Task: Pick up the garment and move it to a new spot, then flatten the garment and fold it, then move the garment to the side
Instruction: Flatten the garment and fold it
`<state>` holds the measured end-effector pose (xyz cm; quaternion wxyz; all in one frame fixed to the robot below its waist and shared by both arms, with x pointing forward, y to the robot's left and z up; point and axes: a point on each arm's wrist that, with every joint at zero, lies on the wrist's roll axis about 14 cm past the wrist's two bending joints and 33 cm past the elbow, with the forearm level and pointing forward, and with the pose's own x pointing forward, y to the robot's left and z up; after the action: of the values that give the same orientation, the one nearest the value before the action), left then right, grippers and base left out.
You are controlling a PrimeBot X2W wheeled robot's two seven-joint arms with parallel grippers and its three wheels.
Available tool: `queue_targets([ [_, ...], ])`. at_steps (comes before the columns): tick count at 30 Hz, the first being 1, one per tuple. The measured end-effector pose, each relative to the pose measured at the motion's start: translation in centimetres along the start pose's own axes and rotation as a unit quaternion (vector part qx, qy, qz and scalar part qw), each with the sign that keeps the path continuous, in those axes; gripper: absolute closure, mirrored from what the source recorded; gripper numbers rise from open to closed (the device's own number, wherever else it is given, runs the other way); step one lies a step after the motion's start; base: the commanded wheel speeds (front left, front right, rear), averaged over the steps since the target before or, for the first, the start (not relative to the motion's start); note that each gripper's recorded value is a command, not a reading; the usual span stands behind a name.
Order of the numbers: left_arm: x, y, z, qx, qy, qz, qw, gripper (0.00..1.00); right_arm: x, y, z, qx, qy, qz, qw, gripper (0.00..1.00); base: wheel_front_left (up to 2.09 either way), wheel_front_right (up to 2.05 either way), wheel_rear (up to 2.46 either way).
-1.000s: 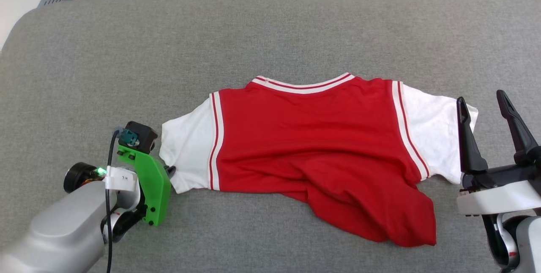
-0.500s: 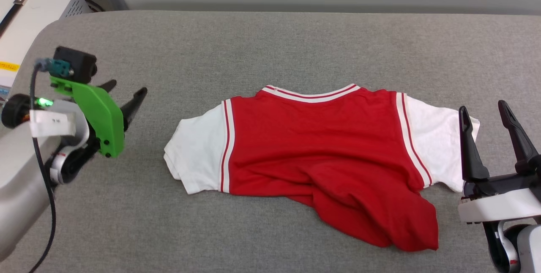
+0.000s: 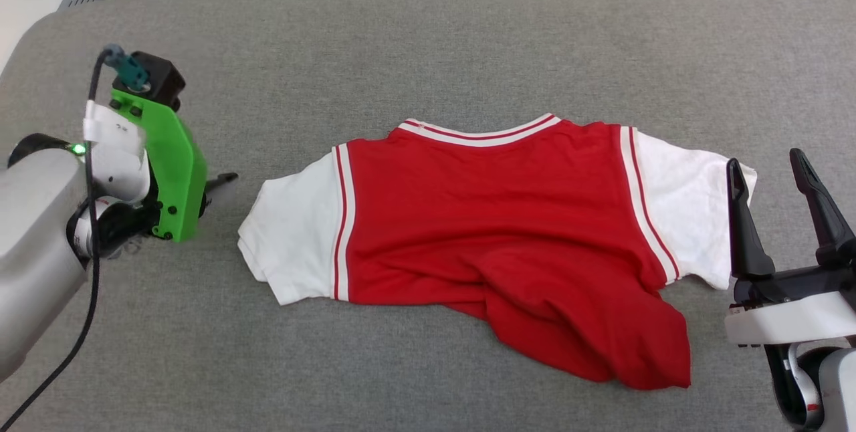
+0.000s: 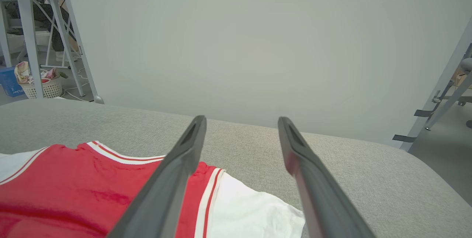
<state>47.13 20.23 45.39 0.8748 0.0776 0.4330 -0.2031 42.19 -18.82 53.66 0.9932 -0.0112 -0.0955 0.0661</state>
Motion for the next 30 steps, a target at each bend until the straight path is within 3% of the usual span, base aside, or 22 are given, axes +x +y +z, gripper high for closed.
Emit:
queue_targets([
  [9, 4.2, -1.9, -3.0, 0.005, 0.079, -0.033, 0.996, 0.00, 0.8, -0.5, -0.6, -0.003, 0.004, -0.005, 1.000, 0.00, 0.00, 0.00, 0.00],
  [17, 6.8, -1.5, -6.4, 0.018, 0.150, -0.030, 0.988, 0.00, 0.8, -1.5, -1.7, -0.009, 0.018, -0.017, 1.000, 0.00, 0.00, 0.00, 0.00],
  [18, 7.0, -1.5, -6.5, 0.016, 0.152, -0.031, 0.988, 0.71, 0.7, -1.7, -1.8, -0.010, 0.019, -0.019, 1.000, 0.00, 0.00, 0.00, 0.00],
  [19, 7.1, -1.5, -6.5, 0.015, 0.153, -0.033, 0.988, 1.00, 0.7, -1.8, -1.8, -0.011, 0.020, -0.021, 1.000, 0.00, 0.00, 0.00, 0.00],
  [30, 6.1, -2.3, -3.5, 0.029, 0.018, -0.030, 0.999, 1.00, 1.6, -3.4, 1.5, -0.050, -0.021, -0.017, 0.998, 0.00, 0.00, 0.00, 0.00],
])
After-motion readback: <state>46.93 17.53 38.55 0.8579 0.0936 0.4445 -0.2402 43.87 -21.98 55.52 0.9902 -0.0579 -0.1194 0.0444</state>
